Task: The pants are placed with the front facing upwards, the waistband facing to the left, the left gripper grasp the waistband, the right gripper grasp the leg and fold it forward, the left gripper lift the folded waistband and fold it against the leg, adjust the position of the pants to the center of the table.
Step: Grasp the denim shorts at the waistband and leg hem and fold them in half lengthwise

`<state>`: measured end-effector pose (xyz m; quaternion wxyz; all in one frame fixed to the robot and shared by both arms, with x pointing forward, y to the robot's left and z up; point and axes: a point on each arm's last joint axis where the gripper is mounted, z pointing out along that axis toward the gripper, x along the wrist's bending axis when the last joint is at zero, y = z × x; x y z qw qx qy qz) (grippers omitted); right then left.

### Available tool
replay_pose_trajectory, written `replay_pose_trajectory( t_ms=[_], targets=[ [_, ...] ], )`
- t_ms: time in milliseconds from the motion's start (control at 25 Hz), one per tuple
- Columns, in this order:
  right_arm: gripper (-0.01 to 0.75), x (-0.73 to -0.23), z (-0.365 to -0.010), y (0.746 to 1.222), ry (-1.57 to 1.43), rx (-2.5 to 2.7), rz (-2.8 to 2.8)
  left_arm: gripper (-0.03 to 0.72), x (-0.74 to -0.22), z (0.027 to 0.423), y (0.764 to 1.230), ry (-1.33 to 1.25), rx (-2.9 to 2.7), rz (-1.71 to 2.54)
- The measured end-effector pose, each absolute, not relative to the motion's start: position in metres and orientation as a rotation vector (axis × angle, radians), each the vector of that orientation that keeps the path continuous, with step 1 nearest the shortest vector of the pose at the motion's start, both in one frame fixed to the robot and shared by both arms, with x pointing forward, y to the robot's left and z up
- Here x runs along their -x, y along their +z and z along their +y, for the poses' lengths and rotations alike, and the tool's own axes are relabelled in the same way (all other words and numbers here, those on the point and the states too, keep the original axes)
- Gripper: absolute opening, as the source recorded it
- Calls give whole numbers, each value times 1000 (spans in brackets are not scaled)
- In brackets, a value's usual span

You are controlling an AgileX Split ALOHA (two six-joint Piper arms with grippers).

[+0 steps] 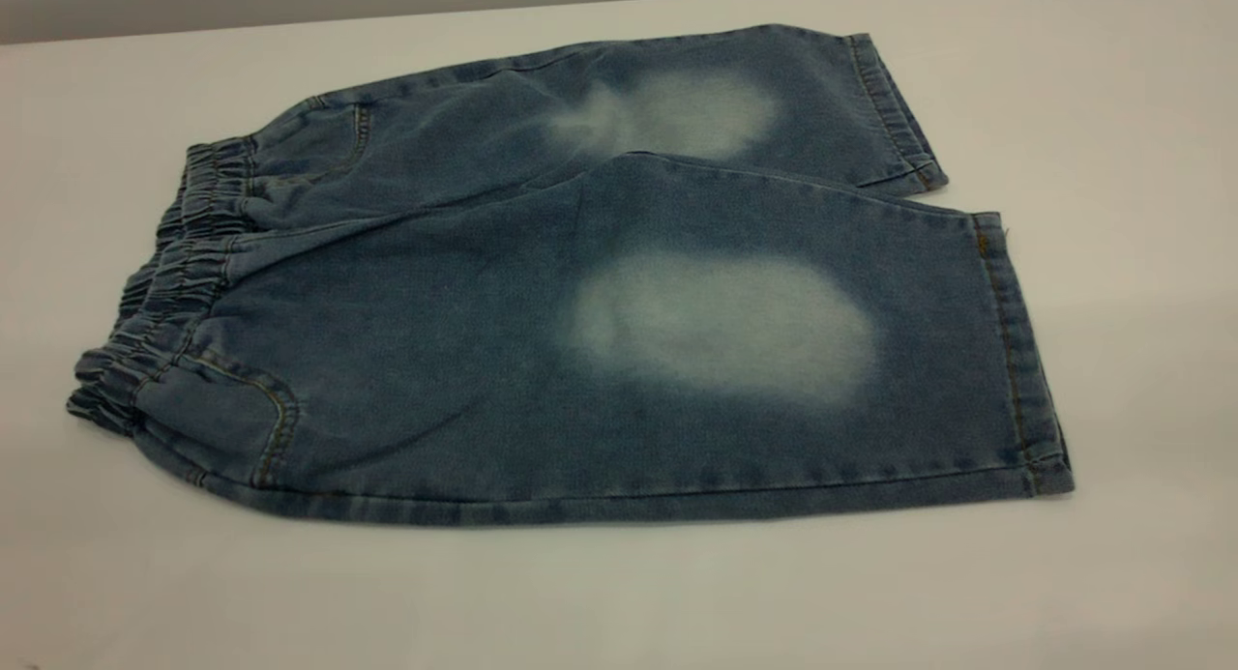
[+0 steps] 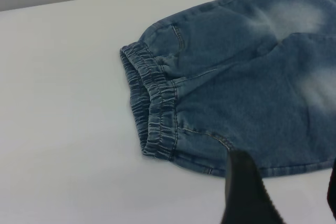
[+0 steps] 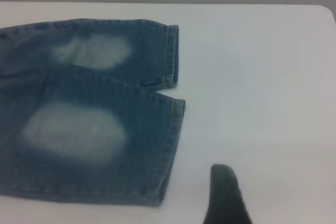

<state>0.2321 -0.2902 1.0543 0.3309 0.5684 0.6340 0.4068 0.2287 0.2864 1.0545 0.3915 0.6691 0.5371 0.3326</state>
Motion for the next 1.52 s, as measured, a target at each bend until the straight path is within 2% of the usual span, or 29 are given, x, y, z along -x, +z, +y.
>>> replay_pose_trajectory(
  t_ms=[1080,1240,1520],
  targets=[
    [390,-230,-286,1058,1107,-1439,1693,350,-235,288,1066,881,-1591,1365],
    [390,-236,-281,1070,1154,-1435,1722,350,-253,288,1080,827,-1565,1431],
    [390,-289,-276,1082,1091,-1510,1835,350,-320,290,1095,768,-1680,1516]
  ],
)
